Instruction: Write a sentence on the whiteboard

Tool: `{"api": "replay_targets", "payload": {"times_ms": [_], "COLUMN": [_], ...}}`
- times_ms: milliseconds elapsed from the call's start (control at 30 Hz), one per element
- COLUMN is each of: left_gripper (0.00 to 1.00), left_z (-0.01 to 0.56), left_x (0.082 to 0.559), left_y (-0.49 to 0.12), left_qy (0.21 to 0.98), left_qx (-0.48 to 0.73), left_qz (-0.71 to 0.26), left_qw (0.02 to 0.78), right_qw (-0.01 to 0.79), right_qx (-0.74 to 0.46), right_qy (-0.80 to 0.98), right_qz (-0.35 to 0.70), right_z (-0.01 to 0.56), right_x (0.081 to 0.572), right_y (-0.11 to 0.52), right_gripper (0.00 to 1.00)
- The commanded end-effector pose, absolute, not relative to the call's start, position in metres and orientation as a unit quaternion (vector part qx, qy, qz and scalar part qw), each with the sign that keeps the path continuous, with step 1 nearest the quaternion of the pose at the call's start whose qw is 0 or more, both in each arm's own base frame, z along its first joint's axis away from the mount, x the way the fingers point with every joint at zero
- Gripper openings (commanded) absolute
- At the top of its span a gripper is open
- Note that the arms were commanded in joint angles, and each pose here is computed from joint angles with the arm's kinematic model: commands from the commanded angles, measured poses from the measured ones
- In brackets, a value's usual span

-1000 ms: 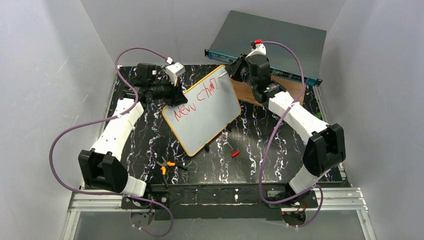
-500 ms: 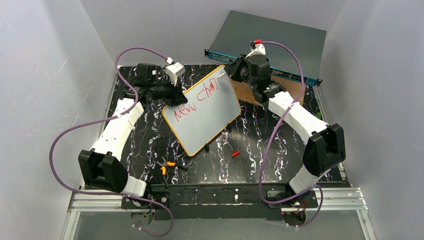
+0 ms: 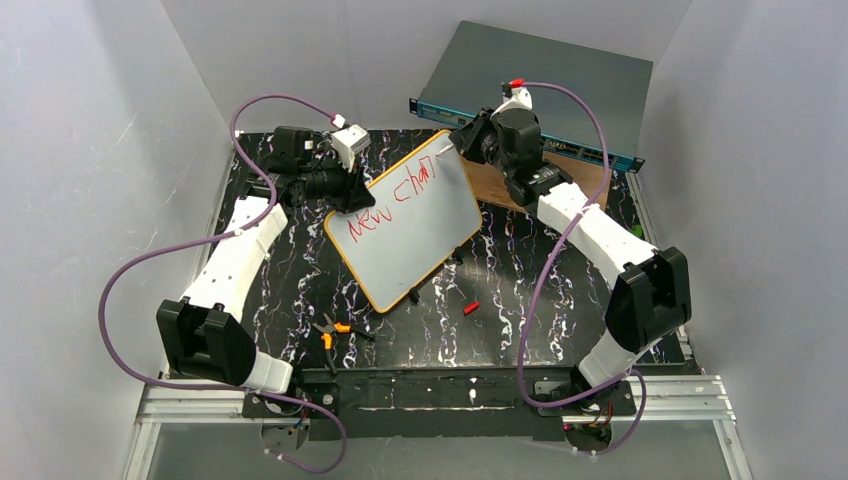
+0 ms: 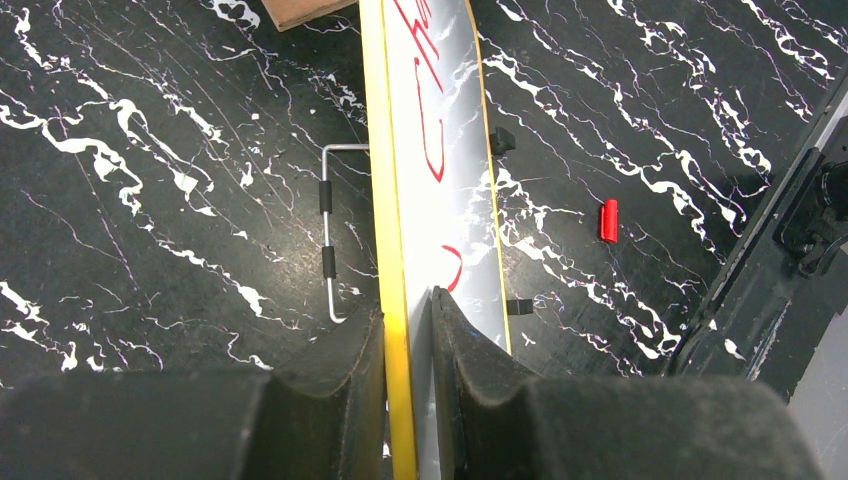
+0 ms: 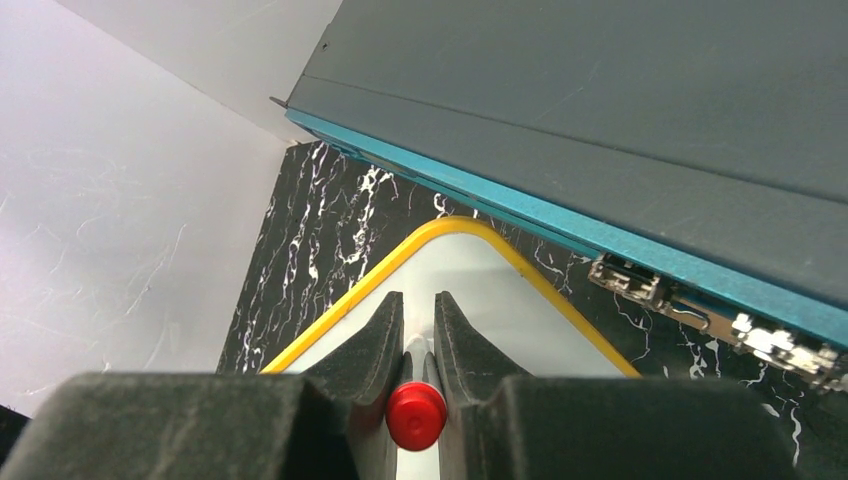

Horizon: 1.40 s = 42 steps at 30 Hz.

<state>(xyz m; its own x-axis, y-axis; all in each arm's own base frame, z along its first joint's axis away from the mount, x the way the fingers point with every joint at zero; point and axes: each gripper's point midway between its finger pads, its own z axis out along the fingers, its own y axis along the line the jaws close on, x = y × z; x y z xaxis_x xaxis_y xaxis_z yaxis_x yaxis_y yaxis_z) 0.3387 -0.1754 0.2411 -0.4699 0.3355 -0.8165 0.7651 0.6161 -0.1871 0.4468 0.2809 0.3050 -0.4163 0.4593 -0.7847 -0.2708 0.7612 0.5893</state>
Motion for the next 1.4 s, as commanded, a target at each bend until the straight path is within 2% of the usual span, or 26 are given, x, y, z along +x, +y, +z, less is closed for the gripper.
{"api": "replay_targets", "payload": {"times_ms": [0,633,1367], "left_gripper": [0.00,0.00,0.00], "left_z": [0.248,0.246,0.247], "left_x": [0.339,0.342,0.341], "left_y": [-0.171,-0.171,-0.171], "left_qy": [0.798,0.799,0.799], "left_qx": [0.371,0.372,0.371], "left_qz": [-0.247,-0.246,-0.246], "left_qw": [0.406,0.403,0.403], "right_qw": [0.564,0.547,0.518], "right_qx": [0.074,0.062,0.061], "right_qy": [0.745,0.748,0.778], "right_qz": [0.347,0.370,0.351], "right_z": [0.327,0.323,0.278], "right_x": [0.459,0.457,0.440], "right_y": [0.276,0.294,0.293], "right_gripper": [0.01,0.01,0.01]}}
